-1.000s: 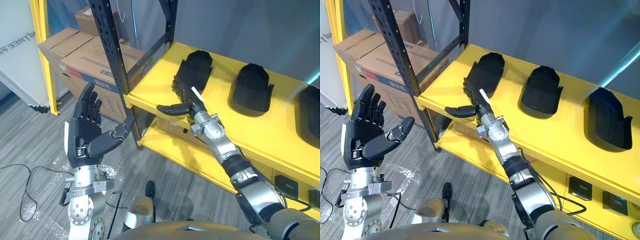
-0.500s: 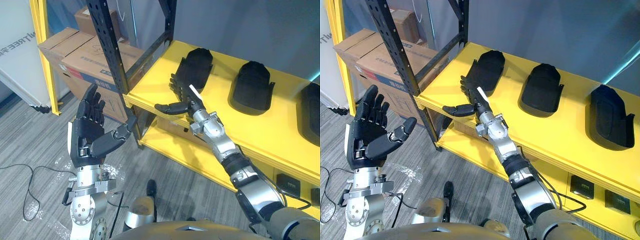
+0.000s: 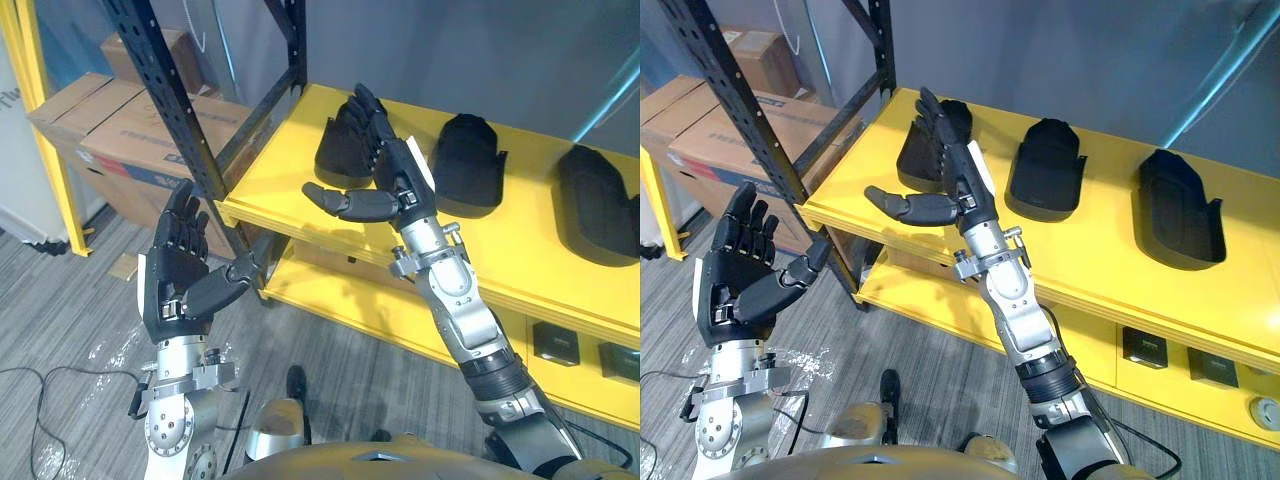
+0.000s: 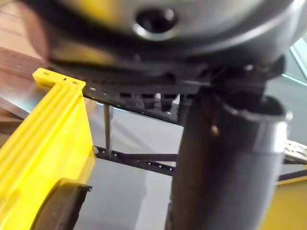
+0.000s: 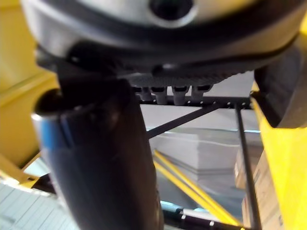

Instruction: Walk over and take three plastic housings, then place them on the shelf

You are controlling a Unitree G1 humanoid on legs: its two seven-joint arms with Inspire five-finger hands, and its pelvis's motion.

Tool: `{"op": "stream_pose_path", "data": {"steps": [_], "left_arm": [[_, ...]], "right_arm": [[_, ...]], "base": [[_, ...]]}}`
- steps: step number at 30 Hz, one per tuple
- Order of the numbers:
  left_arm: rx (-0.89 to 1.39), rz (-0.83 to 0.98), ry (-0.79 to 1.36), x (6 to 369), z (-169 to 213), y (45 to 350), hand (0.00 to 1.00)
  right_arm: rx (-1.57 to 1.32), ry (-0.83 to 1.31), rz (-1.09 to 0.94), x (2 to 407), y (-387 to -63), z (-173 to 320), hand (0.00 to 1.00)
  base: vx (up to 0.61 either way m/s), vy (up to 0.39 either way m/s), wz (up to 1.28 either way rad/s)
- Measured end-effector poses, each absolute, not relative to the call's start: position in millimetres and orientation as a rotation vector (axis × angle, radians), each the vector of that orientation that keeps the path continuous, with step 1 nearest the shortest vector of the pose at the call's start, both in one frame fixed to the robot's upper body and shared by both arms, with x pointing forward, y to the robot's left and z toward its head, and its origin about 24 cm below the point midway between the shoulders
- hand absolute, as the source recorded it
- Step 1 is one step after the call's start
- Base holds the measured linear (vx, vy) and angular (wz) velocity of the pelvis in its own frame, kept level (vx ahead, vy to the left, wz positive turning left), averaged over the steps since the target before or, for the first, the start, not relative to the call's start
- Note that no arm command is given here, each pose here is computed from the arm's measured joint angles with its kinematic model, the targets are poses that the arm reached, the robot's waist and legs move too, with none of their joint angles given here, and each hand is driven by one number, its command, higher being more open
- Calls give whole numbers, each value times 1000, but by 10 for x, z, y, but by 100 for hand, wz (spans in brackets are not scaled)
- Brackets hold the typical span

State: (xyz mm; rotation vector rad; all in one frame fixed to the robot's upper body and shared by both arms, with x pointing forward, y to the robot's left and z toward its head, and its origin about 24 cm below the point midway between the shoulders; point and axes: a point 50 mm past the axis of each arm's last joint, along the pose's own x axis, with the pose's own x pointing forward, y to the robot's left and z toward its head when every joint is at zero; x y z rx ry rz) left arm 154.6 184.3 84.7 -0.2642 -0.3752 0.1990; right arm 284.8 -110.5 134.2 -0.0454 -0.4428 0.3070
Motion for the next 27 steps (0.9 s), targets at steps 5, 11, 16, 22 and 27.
{"op": "stream_pose_path", "data": {"steps": [5,11,16,22,27], "left_arm": [[-287,211,-360,1547,830,1800,100],[-301,217,-350,1548,820,1768,100],[-313,214,-338,1551,809,1733,100],[-313,213,-337,1550,808,1733,100],[-311,211,-336,1545,805,1737,100]], "right_arm": [[-106,-307,219,2831,-1189,1117,100],[-140,-297,137,2842,-1219,1098,100],[-178,-269,79,2888,-1253,1021,100],[-191,-179,59,2954,-1270,840,100],[-190,-108,60,3011,-1237,695,100]], "base": [[20,-13,-5],[1,-2,-1],[0,0,0],[-3,-6,5],[-6,-4,5]]}}
